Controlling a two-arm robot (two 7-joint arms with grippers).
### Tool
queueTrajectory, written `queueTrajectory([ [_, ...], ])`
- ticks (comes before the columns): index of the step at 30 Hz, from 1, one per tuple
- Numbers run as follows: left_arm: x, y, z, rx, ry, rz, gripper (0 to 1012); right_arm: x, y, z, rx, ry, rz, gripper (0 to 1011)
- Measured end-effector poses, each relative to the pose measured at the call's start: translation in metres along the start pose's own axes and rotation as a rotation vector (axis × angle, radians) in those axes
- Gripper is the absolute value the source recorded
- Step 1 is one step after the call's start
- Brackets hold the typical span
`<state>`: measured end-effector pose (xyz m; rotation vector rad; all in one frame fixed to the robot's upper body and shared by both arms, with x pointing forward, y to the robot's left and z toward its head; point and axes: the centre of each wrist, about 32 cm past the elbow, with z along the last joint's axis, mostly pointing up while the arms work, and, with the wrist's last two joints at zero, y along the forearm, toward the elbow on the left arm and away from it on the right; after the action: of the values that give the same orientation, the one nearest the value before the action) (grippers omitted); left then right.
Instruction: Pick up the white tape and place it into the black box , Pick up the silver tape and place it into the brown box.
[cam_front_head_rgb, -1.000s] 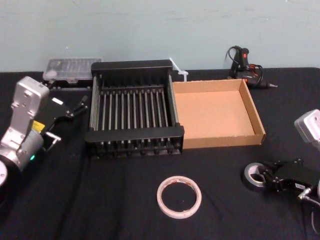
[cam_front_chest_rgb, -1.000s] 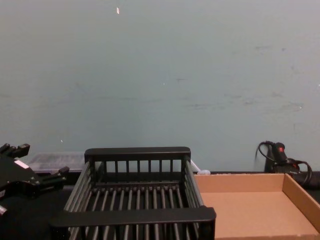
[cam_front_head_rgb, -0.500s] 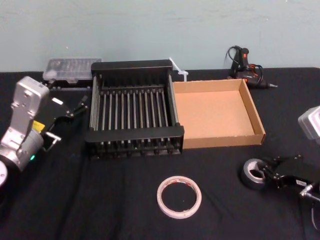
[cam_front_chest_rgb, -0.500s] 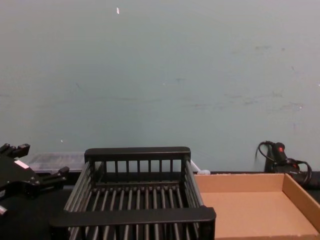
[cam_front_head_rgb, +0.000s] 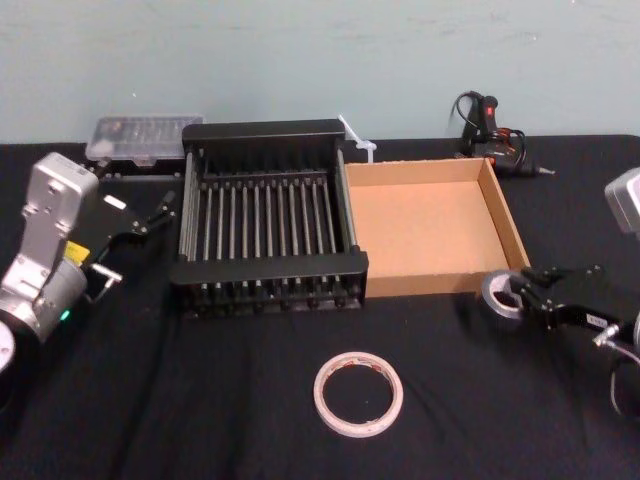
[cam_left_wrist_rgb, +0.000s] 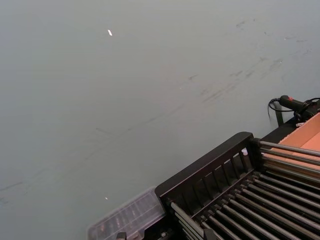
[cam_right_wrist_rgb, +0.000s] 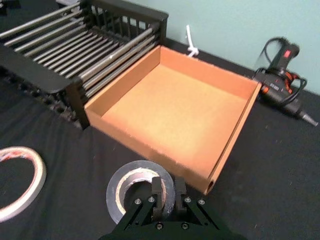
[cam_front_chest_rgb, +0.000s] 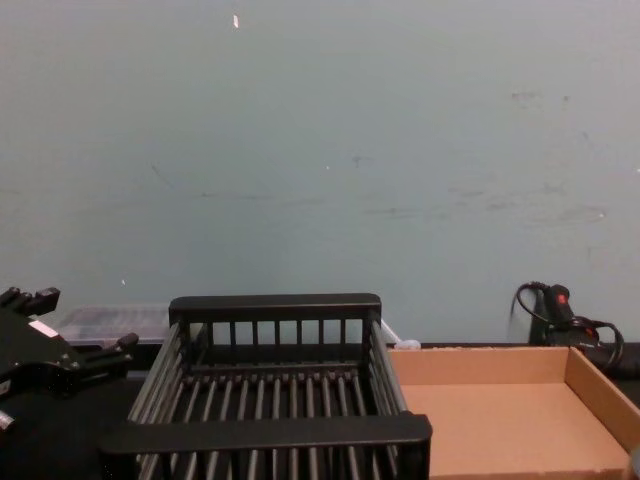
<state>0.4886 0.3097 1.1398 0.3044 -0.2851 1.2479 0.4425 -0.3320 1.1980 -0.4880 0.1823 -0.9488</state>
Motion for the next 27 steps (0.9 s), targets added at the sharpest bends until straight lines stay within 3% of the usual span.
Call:
queueTrajectory([
  [19,0.0,0.0,0.0,0.0,0.0,0.0,1001,0.0106,0.042,0.024,0.058,-0.026,-0.062,158],
  [27,0.0,0.0,0.0,0.0,0.0,0.0,1002,0.0148,0.071,0.037,0.075,-0.03,-0.082,158],
])
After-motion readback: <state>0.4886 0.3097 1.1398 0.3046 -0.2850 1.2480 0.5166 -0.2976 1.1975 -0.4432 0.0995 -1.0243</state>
